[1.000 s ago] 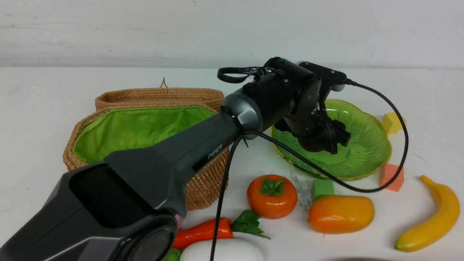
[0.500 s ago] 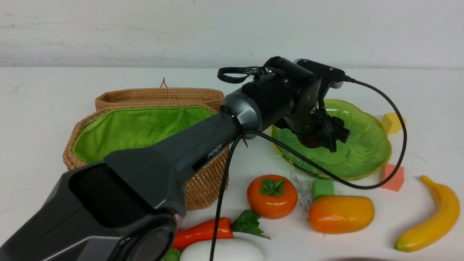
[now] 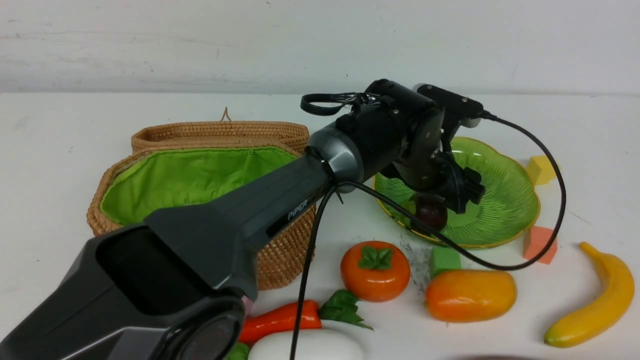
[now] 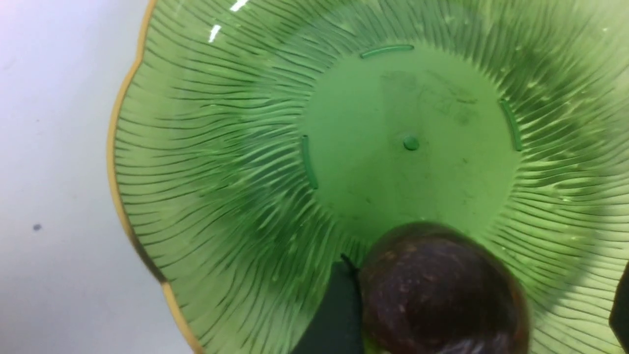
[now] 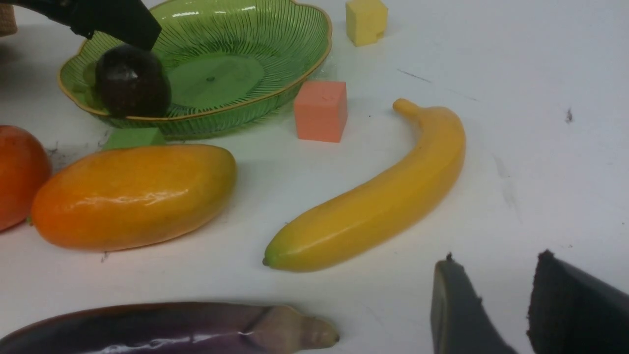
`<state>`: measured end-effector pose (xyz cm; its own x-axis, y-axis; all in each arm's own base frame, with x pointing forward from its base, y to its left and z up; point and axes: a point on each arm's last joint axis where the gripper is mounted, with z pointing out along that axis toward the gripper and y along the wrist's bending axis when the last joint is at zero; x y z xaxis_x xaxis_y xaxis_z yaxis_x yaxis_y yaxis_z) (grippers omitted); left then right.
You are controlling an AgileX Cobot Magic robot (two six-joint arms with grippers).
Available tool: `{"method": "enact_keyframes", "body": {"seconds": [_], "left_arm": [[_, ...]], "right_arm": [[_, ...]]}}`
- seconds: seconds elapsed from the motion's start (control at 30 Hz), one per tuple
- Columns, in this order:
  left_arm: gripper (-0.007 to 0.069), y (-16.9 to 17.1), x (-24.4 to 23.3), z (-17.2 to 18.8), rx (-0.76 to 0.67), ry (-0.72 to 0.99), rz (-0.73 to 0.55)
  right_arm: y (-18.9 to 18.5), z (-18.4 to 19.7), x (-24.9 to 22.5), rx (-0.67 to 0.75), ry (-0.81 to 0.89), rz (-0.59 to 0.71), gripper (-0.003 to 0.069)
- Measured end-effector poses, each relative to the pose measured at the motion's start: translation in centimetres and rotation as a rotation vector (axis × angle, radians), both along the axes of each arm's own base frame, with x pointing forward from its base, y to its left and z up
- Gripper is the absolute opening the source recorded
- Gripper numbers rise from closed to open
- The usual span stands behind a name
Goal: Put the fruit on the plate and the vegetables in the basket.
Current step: Grab a mangosteen with your left arm and put it on the plate on the right, then take a daikon with your left arm and place it on the basket on the left.
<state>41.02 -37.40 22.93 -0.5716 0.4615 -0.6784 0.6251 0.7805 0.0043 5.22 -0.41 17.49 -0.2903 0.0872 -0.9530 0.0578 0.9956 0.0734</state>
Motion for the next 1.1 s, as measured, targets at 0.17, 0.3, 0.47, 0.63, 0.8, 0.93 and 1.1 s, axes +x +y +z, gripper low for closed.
{"method": "enact_keyframes", "body": {"seconds": [0.17,0.3,0.47,0.63,0.8,0.93,1.1], "left_arm": [[0.0615,0.7,-0.7,2.5,0.013,-0.004,-0.005],[0.0523,2.3,-2.3,7.0,0.039,-0.009,-0.021],[0.0378,4.8,-4.7,11.3,0.123,0.035,-0.045],[0.0228,8.6,-6.2,15.0,0.065,0.087,-0.016],[0.0197,13.4,-8.9,16.1,0.107,0.137,-0.036],[0.0252,15.5,-12.7,13.0,0.178,0.236,-0.085],[0.0372,15.1,-15.1,6.7,0.3,0.293,-0.157]], "right_arm": [[0.0,0.0,0.0,0.0,0.0,0.0,0.0245],[0.0,0.0,0.0,0.0,0.0,0.0,0.0245],[0.0,0.0,0.0,0.0,0.0,0.0,0.0245],[0.0,0.0,0.0,0.0,0.0,0.0,0.0245],[0.0,0.0,0.0,0.0,0.0,0.0,0.0245],[0.0,0.0,0.0,0.0,0.0,0.0,0.0245],[0.0,0.0,0.0,0.0,0.0,0.0,0.0245]]}}
